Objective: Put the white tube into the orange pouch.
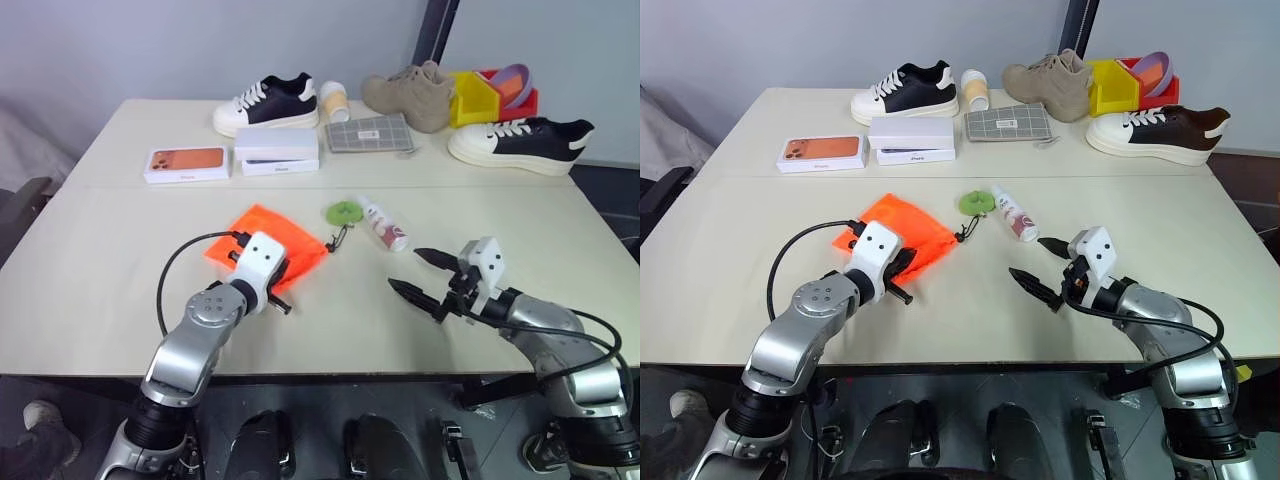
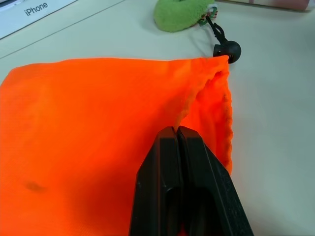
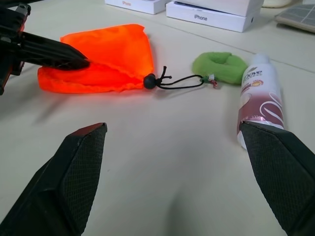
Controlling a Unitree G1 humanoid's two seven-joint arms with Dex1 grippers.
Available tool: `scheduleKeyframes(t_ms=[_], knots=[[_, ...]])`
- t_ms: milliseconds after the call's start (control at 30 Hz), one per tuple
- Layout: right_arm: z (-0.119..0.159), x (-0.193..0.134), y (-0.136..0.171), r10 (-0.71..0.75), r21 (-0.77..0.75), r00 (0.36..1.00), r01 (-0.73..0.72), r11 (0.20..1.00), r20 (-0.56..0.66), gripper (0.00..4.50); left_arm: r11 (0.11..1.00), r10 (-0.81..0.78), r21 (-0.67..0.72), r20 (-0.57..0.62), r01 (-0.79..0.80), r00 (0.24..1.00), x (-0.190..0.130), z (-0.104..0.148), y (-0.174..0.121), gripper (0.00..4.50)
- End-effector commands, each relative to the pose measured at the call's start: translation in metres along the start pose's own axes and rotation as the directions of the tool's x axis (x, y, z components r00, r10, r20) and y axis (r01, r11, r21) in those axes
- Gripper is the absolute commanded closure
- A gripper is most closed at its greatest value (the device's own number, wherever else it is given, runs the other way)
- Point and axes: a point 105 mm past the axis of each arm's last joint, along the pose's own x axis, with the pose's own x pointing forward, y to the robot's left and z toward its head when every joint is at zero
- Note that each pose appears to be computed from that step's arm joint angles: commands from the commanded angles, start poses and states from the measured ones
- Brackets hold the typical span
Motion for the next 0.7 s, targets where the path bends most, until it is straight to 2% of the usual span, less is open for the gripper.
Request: scheduleKeyframes(t_ms=[33, 133, 233, 267, 567, 633, 700], knots=[[0.0140, 0.0012, 0.0048, 0.017, -0.035, 0.999, -0.015, 0.999, 0.042, 0.00, 1.000, -0.021, 0.015, 0.018, 0.021, 1.000, 0.0014, 0.0060, -0.0022, 4.47], [0.0141, 0.0008, 0.0047, 0.015, -0.036, 0.999, -0.014, 0.999, 0.042, 0.00, 0.999, -0.036, 0.022, 0.011, 0.035, 0.999, 0.0029, 0.0050, -0.0041, 4.47], [0.0137, -0.0012, 0.0042, 0.013, -0.036, 0.999, -0.012, 0.999, 0.043, 0.00, 0.998, -0.042, 0.043, -0.004, 0.042, 0.999, 0.0044, 0.0032, -0.0058, 3.59], [0.0133, -0.0019, 0.0041, 0.012, -0.036, 0.999, -0.011, 0.999, 0.042, 0.00, 0.998, -0.042, 0.046, -0.007, 0.042, 0.999, 0.0049, 0.0026, -0.0060, 3.17], [0.0106, -0.0022, 0.0037, 0.006, -0.035, 0.999, -0.004, 0.999, 0.039, 0.00, 0.998, -0.059, 0.031, -0.012, 0.060, 0.998, 0.0078, 0.0016, -0.0094, 3.17], [0.0105, -0.0021, 0.0034, 0.005, -0.035, 0.999, -0.004, 0.999, 0.038, 0.00, 0.998, -0.055, 0.023, -0.009, 0.055, 0.998, 0.0079, 0.0022, -0.0083, 3.70], [0.0105, -0.0022, 0.0033, 0.005, -0.036, 0.999, -0.004, 0.999, 0.038, 0.00, 0.999, -0.044, 0.016, -0.005, 0.044, 0.999, 0.0073, 0.0030, -0.0058, 4.46]])
